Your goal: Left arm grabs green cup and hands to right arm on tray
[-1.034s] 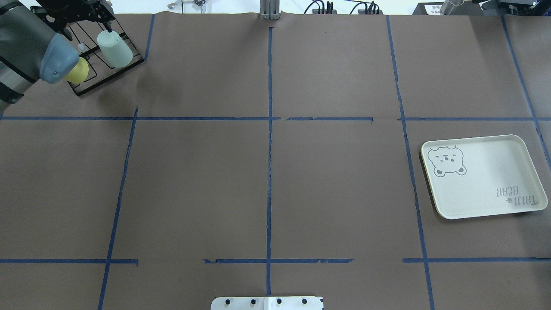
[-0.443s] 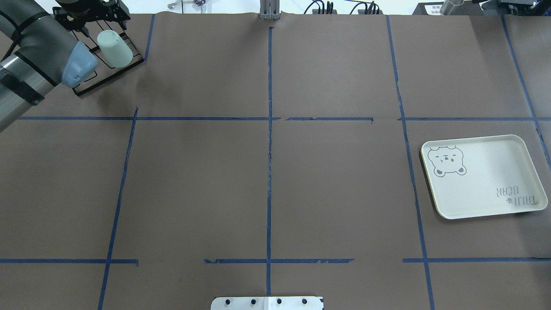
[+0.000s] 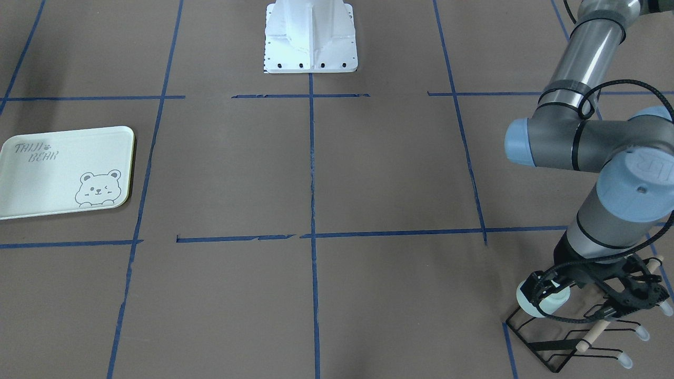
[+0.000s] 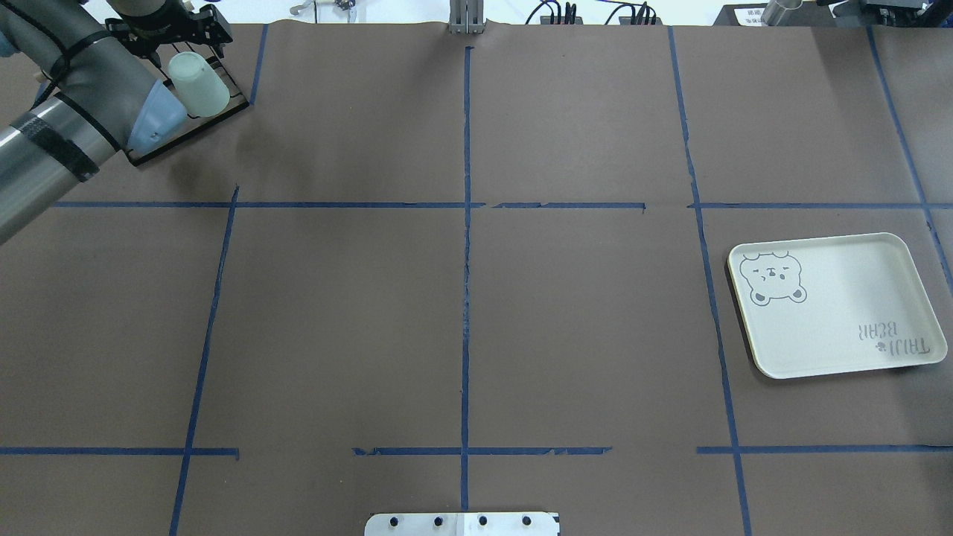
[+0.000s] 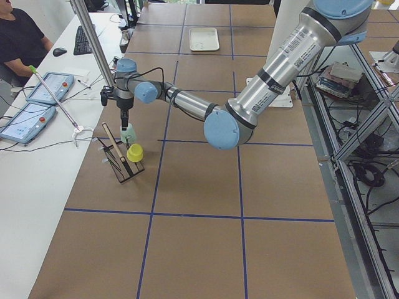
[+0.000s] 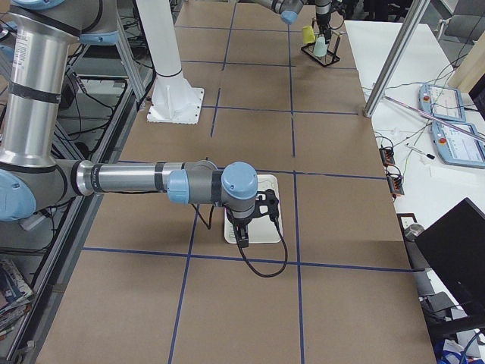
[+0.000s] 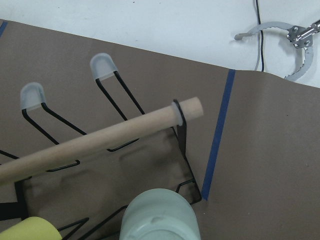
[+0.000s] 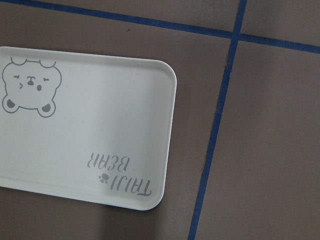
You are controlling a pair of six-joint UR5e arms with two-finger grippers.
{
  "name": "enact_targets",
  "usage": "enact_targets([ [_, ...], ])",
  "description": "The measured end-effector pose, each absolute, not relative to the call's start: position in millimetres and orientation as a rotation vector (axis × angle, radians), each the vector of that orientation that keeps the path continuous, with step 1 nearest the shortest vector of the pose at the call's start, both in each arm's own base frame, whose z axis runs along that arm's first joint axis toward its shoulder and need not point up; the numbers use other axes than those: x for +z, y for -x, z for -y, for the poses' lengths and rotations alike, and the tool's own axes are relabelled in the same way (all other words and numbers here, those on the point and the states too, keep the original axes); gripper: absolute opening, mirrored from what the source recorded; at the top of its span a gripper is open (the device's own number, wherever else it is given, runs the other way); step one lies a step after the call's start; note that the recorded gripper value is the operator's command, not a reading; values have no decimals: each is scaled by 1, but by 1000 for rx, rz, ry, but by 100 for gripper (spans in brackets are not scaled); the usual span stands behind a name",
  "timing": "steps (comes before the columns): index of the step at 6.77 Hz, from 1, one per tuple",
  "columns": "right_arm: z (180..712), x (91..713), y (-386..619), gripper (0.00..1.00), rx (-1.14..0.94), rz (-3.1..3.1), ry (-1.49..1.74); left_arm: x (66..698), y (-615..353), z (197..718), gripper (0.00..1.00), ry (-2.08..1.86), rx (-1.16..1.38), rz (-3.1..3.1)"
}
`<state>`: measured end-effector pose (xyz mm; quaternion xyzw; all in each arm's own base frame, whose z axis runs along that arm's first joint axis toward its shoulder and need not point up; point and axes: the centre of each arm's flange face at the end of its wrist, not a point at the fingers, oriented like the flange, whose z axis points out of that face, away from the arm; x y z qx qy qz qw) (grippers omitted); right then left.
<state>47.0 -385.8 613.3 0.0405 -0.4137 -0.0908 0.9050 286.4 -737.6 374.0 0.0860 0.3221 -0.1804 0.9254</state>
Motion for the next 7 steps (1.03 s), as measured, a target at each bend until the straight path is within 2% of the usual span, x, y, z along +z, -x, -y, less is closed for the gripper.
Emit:
enact_targets([
  [4,386,614,-47,100,-188,853,-83,396,-294,742,99,-172,-340,-632],
  [5,386,614,-47,100,-188,853,-83,403,-295,744,91,-173,-336,-632],
  [6,386,613,-47,100,-189,853,-84,407,-295,745,60,-175,-334,-635],
  [7,386,613,-47,100,-189,853,-84,408,-296,746,17,-176,-336,-637],
])
